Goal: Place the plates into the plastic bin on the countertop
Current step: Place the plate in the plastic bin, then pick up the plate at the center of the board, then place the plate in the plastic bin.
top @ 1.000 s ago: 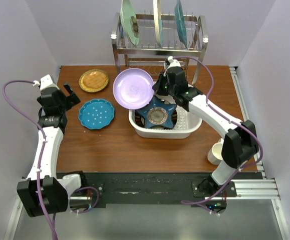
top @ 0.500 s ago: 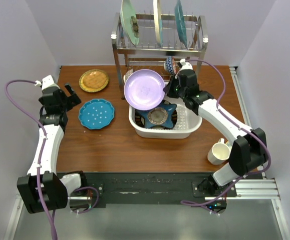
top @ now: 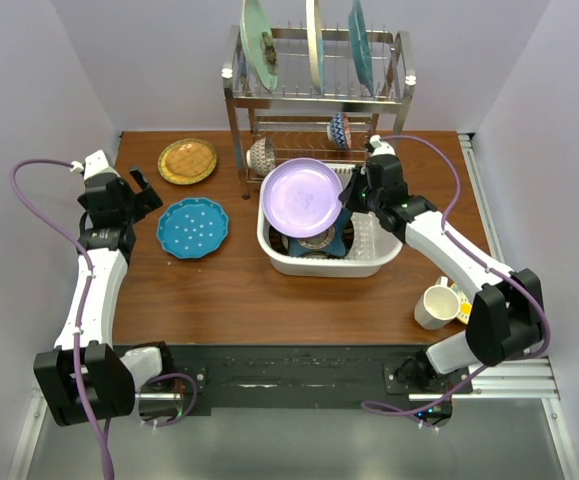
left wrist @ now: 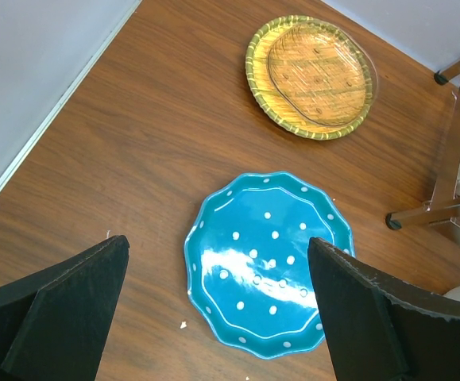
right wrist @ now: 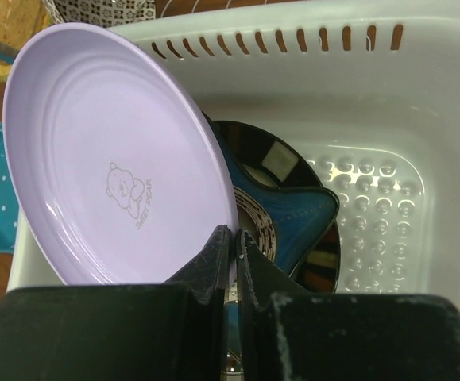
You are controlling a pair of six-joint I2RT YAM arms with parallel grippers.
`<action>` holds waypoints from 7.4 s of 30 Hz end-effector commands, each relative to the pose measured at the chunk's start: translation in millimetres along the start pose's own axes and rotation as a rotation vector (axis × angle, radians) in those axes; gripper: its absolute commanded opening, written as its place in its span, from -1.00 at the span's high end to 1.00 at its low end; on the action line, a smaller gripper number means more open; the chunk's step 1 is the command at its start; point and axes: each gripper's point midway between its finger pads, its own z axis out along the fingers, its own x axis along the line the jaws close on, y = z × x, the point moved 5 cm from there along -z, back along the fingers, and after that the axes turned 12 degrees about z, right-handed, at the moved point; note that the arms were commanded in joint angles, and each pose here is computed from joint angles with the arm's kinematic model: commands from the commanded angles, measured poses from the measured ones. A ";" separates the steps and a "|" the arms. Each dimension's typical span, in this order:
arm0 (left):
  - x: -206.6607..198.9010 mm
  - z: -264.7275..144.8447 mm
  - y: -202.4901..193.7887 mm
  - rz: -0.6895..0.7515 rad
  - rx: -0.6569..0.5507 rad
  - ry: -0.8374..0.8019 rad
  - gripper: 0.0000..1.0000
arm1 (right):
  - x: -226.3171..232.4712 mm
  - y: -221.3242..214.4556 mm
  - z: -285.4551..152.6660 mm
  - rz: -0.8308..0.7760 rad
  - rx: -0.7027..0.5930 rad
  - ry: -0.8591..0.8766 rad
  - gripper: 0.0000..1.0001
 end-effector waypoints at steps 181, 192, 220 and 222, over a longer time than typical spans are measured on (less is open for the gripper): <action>-97.9 -24.0 17.3 0.067 -0.138 -1.145 1.00 | 143.3 -54.2 -7.8 0.058 0.391 0.728 -0.66; -108.6 -31.4 13.7 0.107 -0.136 -1.199 1.00 | 152.1 -59.6 -3.5 0.061 0.407 0.744 -0.58; -110.4 -23.3 12.5 0.112 -0.112 -1.183 0.95 | 148.5 -64.7 -0.9 0.081 0.405 0.742 1.00; -109.8 -21.0 11.1 0.103 -0.096 -1.163 0.02 | 146.1 -66.7 -1.0 0.085 0.399 0.735 1.00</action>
